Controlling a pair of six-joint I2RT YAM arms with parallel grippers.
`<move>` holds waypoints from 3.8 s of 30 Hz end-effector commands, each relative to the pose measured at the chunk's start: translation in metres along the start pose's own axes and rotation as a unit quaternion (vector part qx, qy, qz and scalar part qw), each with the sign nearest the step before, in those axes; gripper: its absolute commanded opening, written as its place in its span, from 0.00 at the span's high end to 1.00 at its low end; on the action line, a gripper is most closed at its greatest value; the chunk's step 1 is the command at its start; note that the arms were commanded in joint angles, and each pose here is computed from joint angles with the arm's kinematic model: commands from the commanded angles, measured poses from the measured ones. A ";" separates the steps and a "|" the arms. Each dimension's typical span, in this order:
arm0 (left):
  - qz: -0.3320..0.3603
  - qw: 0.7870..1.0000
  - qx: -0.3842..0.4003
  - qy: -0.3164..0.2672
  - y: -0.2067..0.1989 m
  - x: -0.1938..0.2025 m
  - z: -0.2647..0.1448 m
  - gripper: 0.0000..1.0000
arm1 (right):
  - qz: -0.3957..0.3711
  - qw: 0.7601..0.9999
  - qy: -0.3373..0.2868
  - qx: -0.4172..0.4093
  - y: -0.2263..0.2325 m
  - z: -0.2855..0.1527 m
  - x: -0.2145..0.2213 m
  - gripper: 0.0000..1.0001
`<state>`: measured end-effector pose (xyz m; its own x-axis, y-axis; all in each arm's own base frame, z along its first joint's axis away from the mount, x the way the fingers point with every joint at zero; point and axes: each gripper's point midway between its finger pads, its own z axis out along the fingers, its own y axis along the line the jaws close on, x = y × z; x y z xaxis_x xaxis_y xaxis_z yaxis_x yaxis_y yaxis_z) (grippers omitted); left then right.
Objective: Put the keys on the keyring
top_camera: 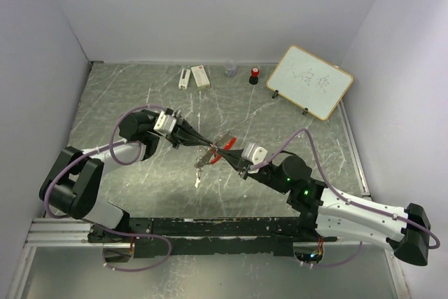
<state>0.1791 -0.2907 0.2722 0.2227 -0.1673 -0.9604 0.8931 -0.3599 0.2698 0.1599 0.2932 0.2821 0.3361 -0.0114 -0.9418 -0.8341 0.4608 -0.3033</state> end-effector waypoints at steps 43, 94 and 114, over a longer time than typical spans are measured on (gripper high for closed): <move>0.054 0.991 0.115 0.039 -0.015 -0.001 0.017 0.93 | -0.042 0.999 -0.010 0.013 -0.015 0.000 -0.029 1.00; 0.021 0.988 0.144 0.051 -0.026 0.009 0.022 0.93 | -0.066 0.997 -0.023 0.042 -0.029 0.018 -0.039 1.00; 0.021 1.000 -0.022 -0.004 0.005 -0.002 -0.014 0.01 | -0.011 0.985 0.061 0.162 -0.064 0.002 -0.002 1.00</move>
<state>0.1798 -0.2922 0.2510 0.0168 -0.0256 -0.9995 0.8948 -0.4457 0.0264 0.1912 0.2887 0.3071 0.4075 -0.0997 -0.9078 -0.7181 0.5791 -0.3860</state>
